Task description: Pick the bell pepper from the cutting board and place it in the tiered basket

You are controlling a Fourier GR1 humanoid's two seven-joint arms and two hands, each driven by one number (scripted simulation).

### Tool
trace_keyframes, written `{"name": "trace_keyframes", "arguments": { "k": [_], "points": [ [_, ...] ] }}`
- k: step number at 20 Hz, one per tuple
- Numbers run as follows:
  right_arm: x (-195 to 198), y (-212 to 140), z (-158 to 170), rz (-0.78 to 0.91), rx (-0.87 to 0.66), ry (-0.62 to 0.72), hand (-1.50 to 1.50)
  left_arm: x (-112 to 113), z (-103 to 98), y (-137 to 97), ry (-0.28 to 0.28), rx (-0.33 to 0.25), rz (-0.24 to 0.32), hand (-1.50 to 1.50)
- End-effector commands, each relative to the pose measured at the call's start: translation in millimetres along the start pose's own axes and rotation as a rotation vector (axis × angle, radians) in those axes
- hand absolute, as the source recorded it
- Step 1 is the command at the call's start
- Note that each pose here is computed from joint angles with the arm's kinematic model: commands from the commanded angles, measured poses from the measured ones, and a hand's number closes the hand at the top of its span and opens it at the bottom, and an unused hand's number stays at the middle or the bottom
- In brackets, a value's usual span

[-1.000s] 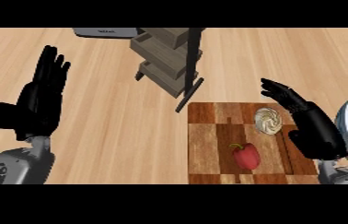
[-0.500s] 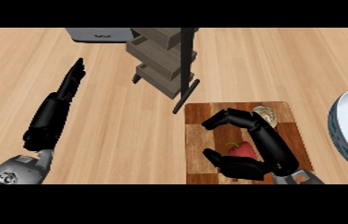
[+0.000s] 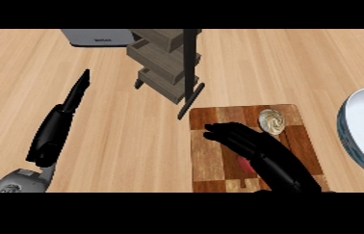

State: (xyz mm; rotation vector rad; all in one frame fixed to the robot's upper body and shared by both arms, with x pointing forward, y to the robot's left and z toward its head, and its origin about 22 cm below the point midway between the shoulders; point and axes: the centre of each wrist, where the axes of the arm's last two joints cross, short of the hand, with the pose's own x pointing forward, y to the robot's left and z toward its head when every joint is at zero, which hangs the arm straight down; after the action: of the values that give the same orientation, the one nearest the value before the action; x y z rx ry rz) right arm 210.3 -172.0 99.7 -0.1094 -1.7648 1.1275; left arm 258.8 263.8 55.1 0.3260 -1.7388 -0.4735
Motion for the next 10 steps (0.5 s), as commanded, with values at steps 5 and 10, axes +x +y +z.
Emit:
{"name": "trace_keyframes", "arguments": {
  "k": [5,10],
  "points": [
    [42.4,-28.4,30.1,0.564,0.154,0.297,-1.5,-5.6,9.4,10.5,0.029,0.015,-0.022,0.0],
    [88.6,-20.1,46.6,0.69,0.137,0.445,-1.5,-6.8,16.5,-0.5,0.014,0.004,-0.005,0.0]
  ]
}}
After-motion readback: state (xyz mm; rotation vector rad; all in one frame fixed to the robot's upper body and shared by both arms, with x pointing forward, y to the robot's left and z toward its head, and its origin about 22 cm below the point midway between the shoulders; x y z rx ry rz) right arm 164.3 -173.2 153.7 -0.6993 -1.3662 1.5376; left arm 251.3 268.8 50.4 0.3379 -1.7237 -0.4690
